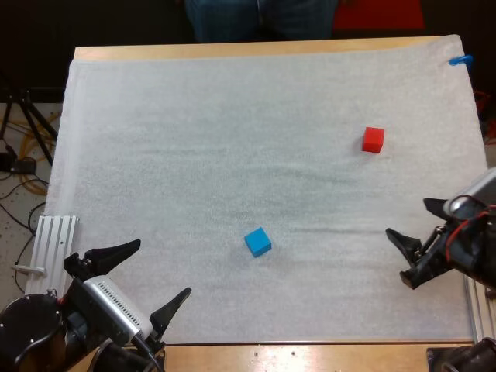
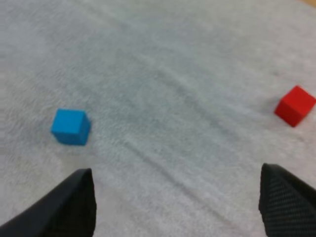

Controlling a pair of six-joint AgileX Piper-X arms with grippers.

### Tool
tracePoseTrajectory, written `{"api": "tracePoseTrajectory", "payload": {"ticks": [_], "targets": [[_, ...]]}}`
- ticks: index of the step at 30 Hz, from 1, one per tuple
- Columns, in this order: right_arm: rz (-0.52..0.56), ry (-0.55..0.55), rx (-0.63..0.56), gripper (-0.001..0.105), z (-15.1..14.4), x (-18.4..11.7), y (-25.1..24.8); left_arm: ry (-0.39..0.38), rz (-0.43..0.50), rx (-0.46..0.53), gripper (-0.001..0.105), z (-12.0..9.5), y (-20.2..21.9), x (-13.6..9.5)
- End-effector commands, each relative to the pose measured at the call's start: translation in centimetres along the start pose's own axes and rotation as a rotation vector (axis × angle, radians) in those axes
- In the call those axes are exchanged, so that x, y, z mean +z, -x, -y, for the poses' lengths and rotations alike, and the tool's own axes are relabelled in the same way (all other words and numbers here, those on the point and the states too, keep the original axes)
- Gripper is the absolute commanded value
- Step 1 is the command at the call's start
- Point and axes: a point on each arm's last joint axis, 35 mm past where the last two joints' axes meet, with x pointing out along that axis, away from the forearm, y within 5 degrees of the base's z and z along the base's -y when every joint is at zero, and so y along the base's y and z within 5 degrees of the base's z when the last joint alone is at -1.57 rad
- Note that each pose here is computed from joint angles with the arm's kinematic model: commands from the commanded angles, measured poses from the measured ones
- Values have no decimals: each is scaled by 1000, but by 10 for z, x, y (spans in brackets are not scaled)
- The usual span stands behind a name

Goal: Stack red cube on blue cube

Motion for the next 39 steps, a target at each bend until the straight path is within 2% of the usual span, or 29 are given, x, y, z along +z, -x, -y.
{"api": "tracePoseTrajectory", "payload": {"ticks": [1, 4, 6, 15, 22, 25, 29, 33, 39], "targets": [[-10, 7, 3, 67, 0, 2, -2, -3, 1, -8, 87, 1, 1, 1], [-51, -10, -69, 67, 5, 6, -13, -3, 1, -8, 87, 1, 1, 1], [-94, -28, -158, 67, 11, 9, -23, -3, 1, -8, 87, 1, 1, 1], [-267, -20, -287, 67, 30, 19, -93, -3, 1, -8, 87, 1, 1, 1], [-316, -85, -322, 67, 46, 37, -150, -3, 1, -8, 87, 1, 1, 1], [-336, -140, -322, 67, 52, 44, -173, -3, 1, -8, 87, 1, 1, 1], [-371, -301, -348, 67, 64, 45, -210, -3, 1, -8, 87, 1, 1, 1], [-419, -439, -380, 67, 82, 33, -236, -3, 1, -8, 87, 1, 1, 1], [-466, -586, -372, 67, 104, 7, -261, -1, 1, -8, 87, 1, 1, 1]]}}
